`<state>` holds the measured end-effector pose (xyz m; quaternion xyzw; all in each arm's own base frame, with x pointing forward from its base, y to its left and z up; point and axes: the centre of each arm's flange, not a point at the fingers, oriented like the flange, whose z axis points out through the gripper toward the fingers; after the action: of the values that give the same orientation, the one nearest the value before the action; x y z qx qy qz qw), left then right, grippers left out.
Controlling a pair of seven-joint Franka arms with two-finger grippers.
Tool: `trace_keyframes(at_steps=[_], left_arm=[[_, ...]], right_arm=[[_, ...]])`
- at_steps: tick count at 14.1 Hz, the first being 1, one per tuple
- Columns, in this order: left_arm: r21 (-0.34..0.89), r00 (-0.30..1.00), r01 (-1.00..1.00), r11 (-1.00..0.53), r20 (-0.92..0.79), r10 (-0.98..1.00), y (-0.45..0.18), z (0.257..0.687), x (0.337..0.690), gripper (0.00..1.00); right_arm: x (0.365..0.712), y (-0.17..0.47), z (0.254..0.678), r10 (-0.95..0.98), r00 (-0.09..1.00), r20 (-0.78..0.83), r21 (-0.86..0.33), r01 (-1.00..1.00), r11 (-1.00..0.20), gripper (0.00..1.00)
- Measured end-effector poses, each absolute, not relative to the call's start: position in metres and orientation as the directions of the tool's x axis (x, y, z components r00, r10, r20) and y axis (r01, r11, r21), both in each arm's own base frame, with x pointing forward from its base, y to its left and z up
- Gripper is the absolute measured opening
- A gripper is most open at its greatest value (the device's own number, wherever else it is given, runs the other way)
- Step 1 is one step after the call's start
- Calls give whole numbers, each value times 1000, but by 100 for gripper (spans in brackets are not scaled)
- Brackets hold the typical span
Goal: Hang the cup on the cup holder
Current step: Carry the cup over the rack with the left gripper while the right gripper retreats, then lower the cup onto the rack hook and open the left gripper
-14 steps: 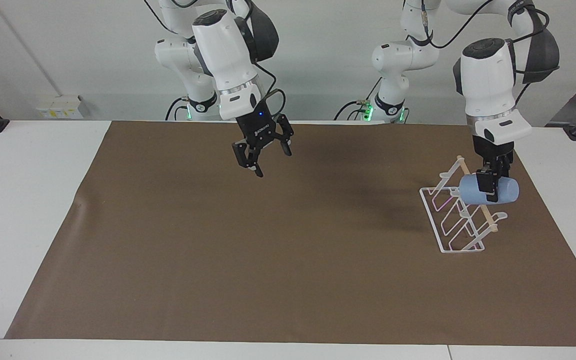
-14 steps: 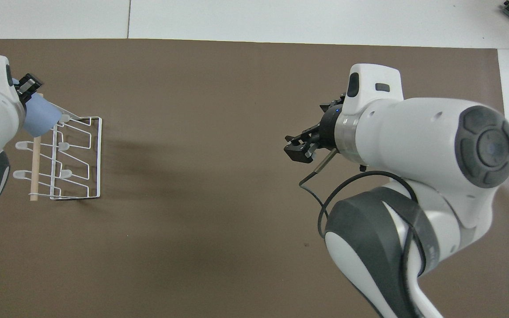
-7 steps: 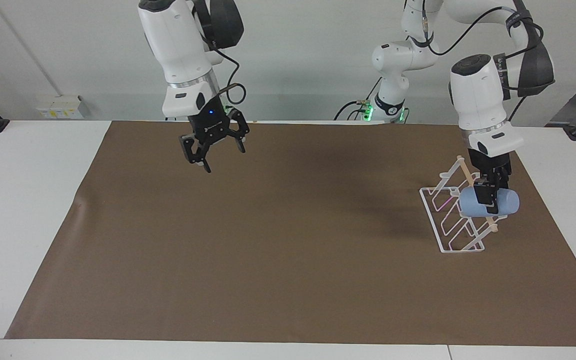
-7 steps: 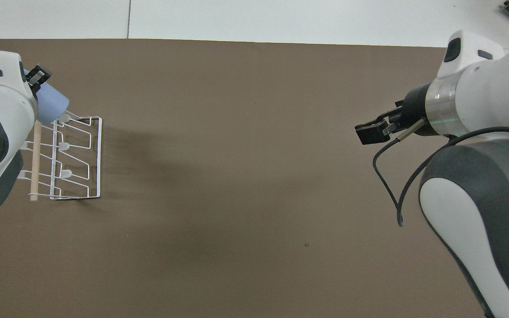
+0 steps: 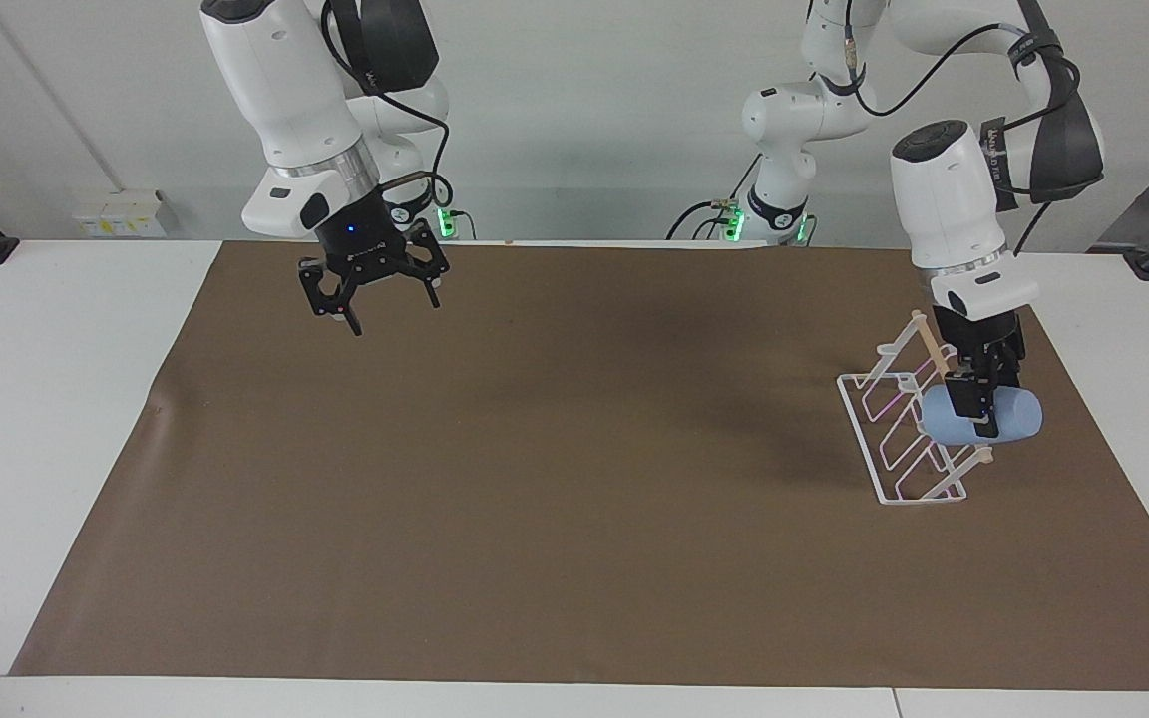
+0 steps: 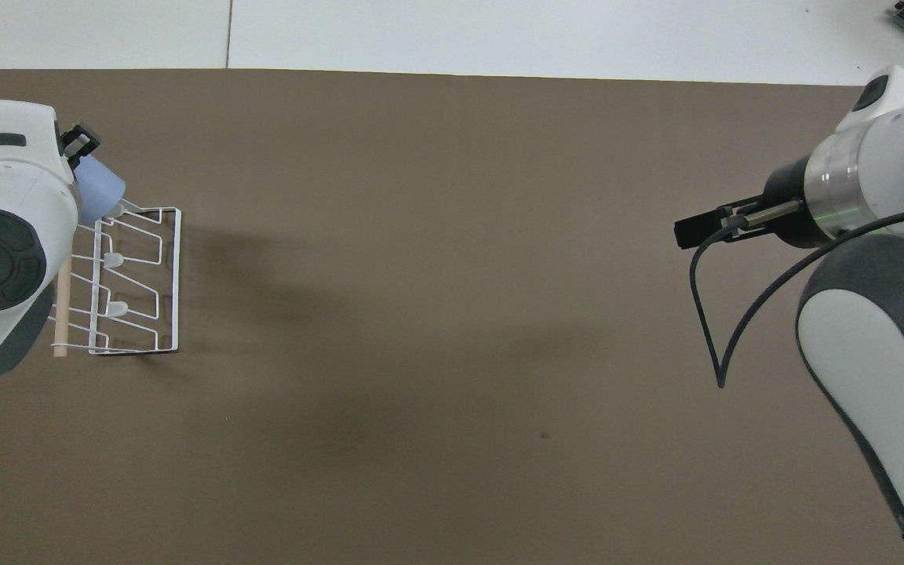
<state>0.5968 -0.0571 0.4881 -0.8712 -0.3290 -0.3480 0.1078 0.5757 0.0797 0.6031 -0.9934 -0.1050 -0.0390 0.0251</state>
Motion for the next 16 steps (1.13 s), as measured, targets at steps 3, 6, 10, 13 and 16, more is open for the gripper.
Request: trace_keyframes(at_steps=[3, 6, 10, 13, 16], left_arm=[[33, 543, 648, -761, 680, 492, -59, 478, 594, 75], [38, 536, 651, -758, 684, 496, -61, 468, 590, 75], [28, 544, 648, -761, 682, 489, -63, 459, 587, 75], [25, 553, 643, -766, 676, 486, -64, 450, 584, 75], [22, 558, 644, -765, 671, 489, -65, 445, 581, 75]], right_arm=[[568, 47, 615, 102, 995, 8, -25, 102, -994, 100], [565, 7, 616, 25, 999, -29, -23, 24, -999, 100], [559, -20, 614, -26, 997, -67, -22, -27, -999, 100], [553, -26, 607, -35, 996, -77, -26, -37, -999, 100], [553, -32, 602, -46, 997, -56, -27, -48, -999, 100]])
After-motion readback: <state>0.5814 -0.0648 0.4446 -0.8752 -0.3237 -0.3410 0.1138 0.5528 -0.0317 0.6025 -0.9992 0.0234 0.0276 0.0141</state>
